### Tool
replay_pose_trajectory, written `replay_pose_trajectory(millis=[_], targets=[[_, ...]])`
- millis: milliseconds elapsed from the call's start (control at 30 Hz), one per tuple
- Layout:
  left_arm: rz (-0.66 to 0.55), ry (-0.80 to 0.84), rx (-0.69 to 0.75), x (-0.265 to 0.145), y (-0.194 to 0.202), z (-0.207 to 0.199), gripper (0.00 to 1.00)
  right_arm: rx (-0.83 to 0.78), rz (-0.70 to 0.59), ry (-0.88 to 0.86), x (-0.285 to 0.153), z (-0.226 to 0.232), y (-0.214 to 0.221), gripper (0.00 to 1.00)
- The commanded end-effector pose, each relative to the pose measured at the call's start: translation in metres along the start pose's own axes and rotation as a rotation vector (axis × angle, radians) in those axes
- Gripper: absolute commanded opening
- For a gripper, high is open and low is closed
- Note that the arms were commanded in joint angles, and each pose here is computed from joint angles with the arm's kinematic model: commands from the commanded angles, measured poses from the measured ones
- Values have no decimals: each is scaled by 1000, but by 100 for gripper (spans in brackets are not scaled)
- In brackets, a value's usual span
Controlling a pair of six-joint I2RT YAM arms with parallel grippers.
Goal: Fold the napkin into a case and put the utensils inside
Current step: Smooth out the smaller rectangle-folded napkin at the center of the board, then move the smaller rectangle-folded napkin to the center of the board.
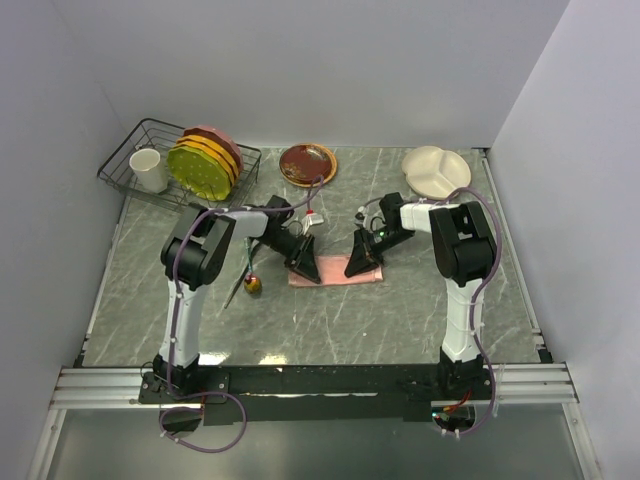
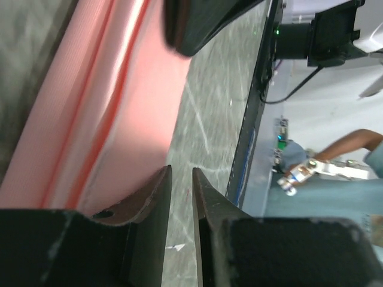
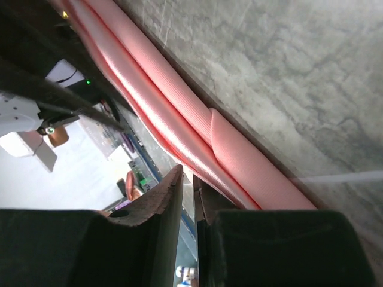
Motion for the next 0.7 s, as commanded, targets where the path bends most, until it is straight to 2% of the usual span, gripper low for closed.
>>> replay_pose_trajectory(millis=[0,33,67,167,300,433,567,667], targets=[[-59,-52,190,-3,-49,-18,25,-91,-81,122,-3,-10,-22,21],[-59,-56,195,-2,-54,-15,24,-101,-82,117,-5,-7,-23,21],[-53,-61,107,1,-49,-4,24,-104,-79,107,-7,-2,-22,22],[-55,-103,37,2,-39,21,22,-141,-106,59,-24,21,-26,25],[11,-107,-31,8,-19,38,19,-187,-170,45,-44,40,-40,27],[41,-108,-77,12,-8,45,18,-152,-143,114,-33,10,-40,27],[97,-101,-38,14,3,42,17,-64,-75,179,-17,-28,-19,26],[128,-97,-11,17,15,32,16,-39,-57,201,-13,-41,-6,25]])
Point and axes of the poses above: each gripper's point midway between its finger pads, its own x axis out along the fingers, its own z axis along the line the jaws close on, y = z × x, the point moved 2 cm from there along -x, back along the fingers, and after that the axes turned 12 degrees about x, right-handed, at the moved point
